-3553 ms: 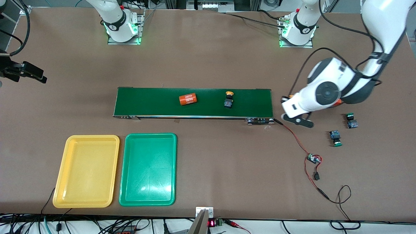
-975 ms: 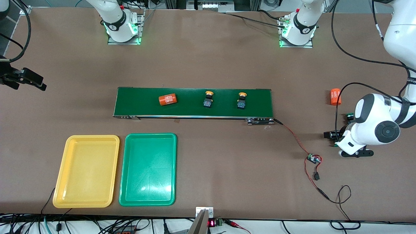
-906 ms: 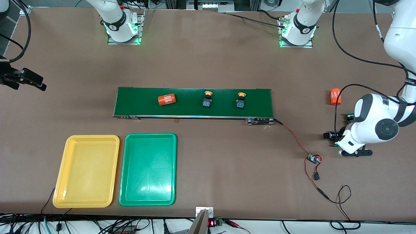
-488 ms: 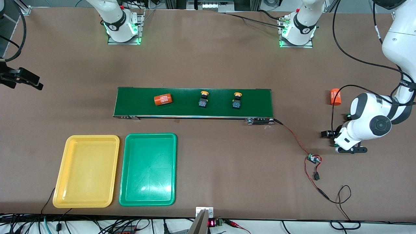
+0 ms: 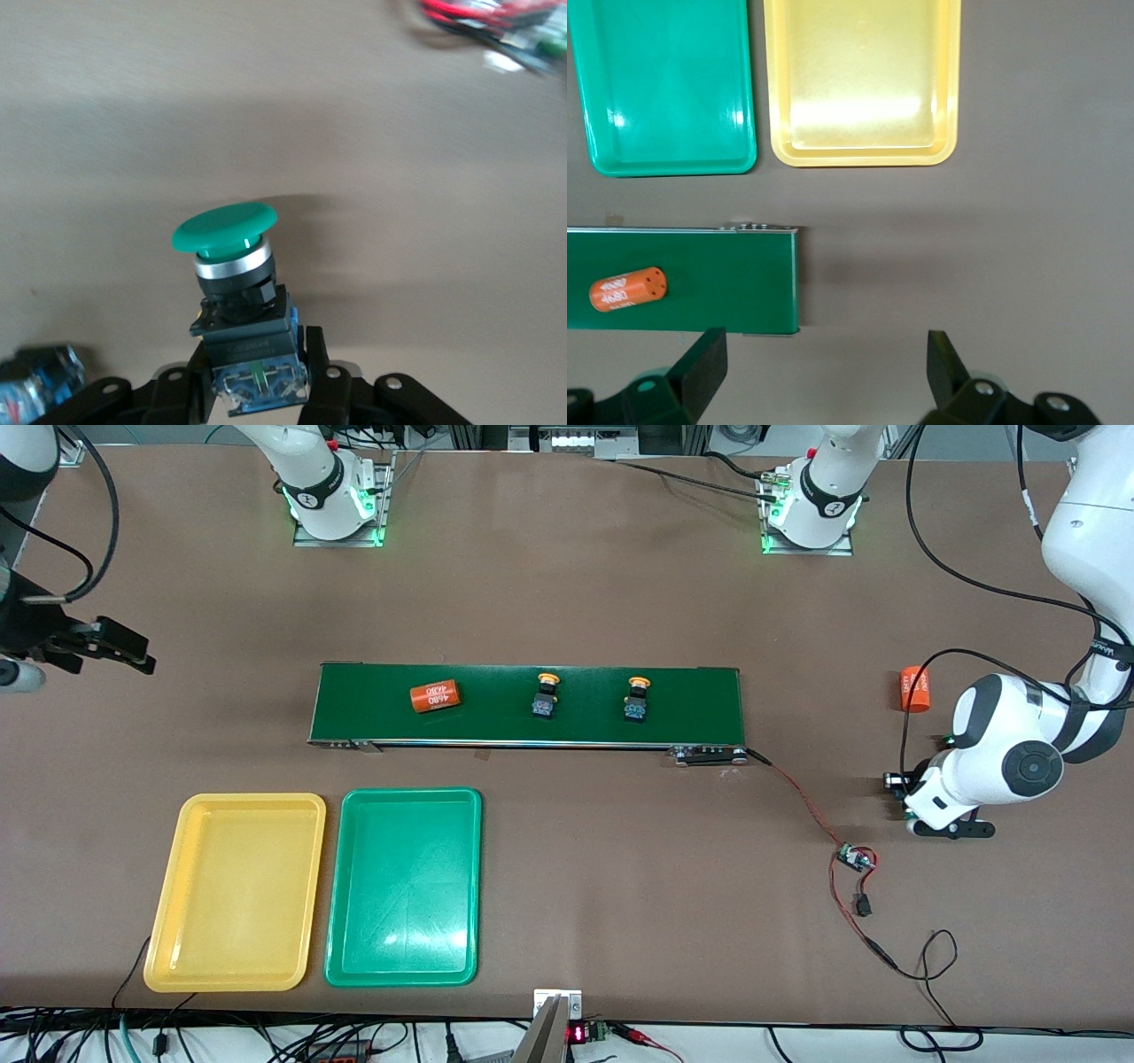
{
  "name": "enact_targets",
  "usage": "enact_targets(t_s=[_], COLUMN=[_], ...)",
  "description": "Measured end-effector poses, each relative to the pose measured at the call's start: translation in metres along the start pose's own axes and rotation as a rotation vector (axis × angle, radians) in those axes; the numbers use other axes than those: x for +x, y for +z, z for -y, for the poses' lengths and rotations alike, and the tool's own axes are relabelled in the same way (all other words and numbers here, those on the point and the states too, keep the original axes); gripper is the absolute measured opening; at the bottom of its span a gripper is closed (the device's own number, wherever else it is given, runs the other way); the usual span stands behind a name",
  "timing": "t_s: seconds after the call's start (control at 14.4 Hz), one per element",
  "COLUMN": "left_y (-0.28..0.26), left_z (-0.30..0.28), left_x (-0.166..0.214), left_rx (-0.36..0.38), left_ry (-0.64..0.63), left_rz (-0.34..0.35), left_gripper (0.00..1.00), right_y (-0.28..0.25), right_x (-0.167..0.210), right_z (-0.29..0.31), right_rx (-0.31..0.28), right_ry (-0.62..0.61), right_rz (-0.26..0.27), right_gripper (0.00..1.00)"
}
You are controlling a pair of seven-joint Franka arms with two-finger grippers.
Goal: Sort buttons by color to trays
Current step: 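Grasp a green-cap button with the left gripper and carry it to the belt, then release the green button on the belt while the right gripper grasps a yellow button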
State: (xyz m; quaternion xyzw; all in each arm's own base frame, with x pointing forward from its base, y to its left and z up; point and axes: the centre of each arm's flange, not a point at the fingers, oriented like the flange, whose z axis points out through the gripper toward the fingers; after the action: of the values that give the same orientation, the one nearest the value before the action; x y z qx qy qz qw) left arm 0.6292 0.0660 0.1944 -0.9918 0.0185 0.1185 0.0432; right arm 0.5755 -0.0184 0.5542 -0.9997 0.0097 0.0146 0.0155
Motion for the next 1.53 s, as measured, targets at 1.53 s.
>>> enact_targets(t_s=[1.53], left_y=[-0.077], left_z=[-0.324], left_x=[-0.111], left_rx=[-0.031], left_ry=[1.406], left_rz=[0.055], left_gripper=[0.41], right_y=[0.229], right_x=[-0.056], right_z=[0.392], right_rx=[-0.072], right_ry=[-0.038], right_rz=[0.17], right_gripper=[1.0])
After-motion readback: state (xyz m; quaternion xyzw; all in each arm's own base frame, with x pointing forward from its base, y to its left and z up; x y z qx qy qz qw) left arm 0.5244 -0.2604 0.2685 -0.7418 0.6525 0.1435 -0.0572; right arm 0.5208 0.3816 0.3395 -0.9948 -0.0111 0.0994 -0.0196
